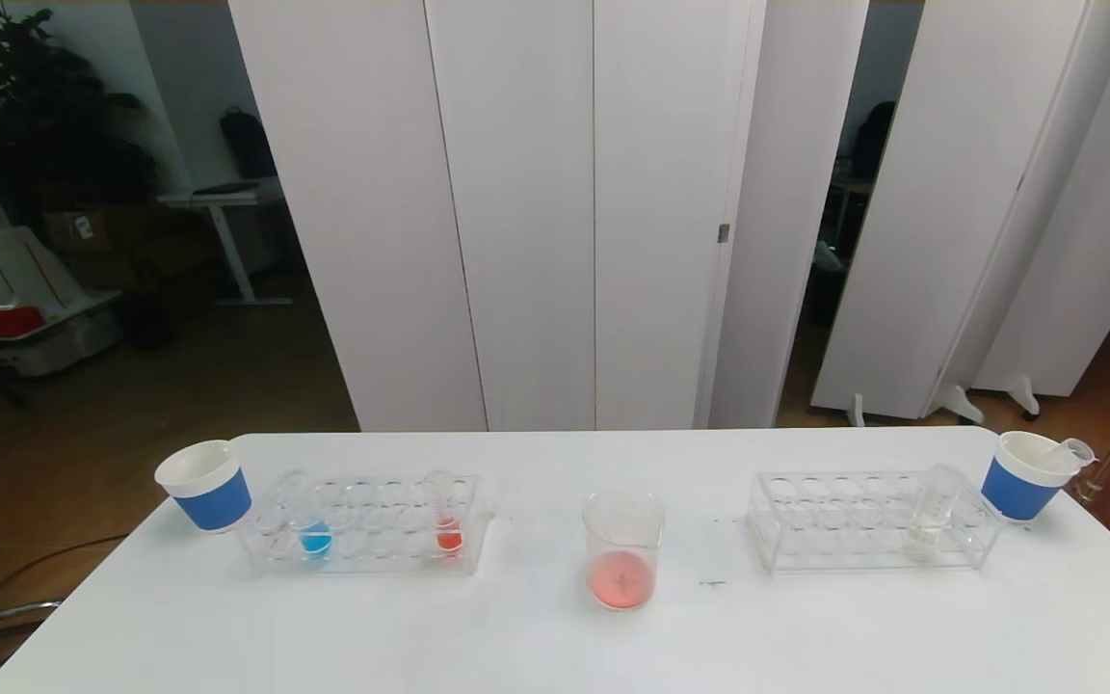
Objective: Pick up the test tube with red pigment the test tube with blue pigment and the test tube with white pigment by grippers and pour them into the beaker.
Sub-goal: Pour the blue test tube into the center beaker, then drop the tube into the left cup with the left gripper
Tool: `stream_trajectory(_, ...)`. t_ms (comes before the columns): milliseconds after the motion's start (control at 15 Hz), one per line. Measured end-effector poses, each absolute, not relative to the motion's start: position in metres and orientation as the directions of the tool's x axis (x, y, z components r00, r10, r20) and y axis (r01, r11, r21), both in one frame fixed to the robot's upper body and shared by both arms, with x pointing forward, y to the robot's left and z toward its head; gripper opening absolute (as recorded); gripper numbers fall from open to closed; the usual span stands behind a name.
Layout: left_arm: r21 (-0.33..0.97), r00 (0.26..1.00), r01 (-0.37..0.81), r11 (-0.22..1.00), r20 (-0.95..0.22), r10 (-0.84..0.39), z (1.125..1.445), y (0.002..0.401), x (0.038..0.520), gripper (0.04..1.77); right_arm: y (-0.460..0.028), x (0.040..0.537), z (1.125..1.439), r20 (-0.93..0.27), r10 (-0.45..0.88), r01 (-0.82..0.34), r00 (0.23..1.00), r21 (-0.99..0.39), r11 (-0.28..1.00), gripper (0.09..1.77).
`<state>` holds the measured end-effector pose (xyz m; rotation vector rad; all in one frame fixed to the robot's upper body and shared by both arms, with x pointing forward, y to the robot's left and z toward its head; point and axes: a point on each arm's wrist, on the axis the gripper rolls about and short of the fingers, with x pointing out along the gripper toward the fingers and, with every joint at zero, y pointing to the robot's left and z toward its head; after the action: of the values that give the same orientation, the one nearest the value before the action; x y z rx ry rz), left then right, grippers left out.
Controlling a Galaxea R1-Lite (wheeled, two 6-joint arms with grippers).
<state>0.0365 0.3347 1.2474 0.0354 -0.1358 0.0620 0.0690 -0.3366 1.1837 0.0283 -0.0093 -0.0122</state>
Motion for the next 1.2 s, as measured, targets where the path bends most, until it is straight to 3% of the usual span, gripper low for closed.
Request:
stream_trajectory(400,0.026,0.973,-0.044,0.999,0.228,0.037,1.331,0.336,0.021,1.72,-0.337,0.069,1.184,0.009,-0.012,0.012,1.000,0.028,1.000,1.75)
stream_trajectory(733,0.016,0.960,-0.021,1.000,0.278,0.016,1.392,0.337,0.062,1.72,-0.337,0.069,1.184,0.009,-0.013,0.013,1.000,0.028,1.000,1.75)
stream_trajectory(933,0.016,0.968,-0.026,1.000,0.249,0.021,1.407,0.334,0.107,1.72,-0.337,0.069,1.184,0.009,-0.012,0.012,1.000,0.028,1.000,1.75)
stream_trajectory(1200,0.020,0.987,-0.026,0.999,0.160,0.022,1.403,0.331,0.168,1.72,-0.337,0.069,1.184,0.009,-0.012,0.012,1.000,0.028,1.000,1.75)
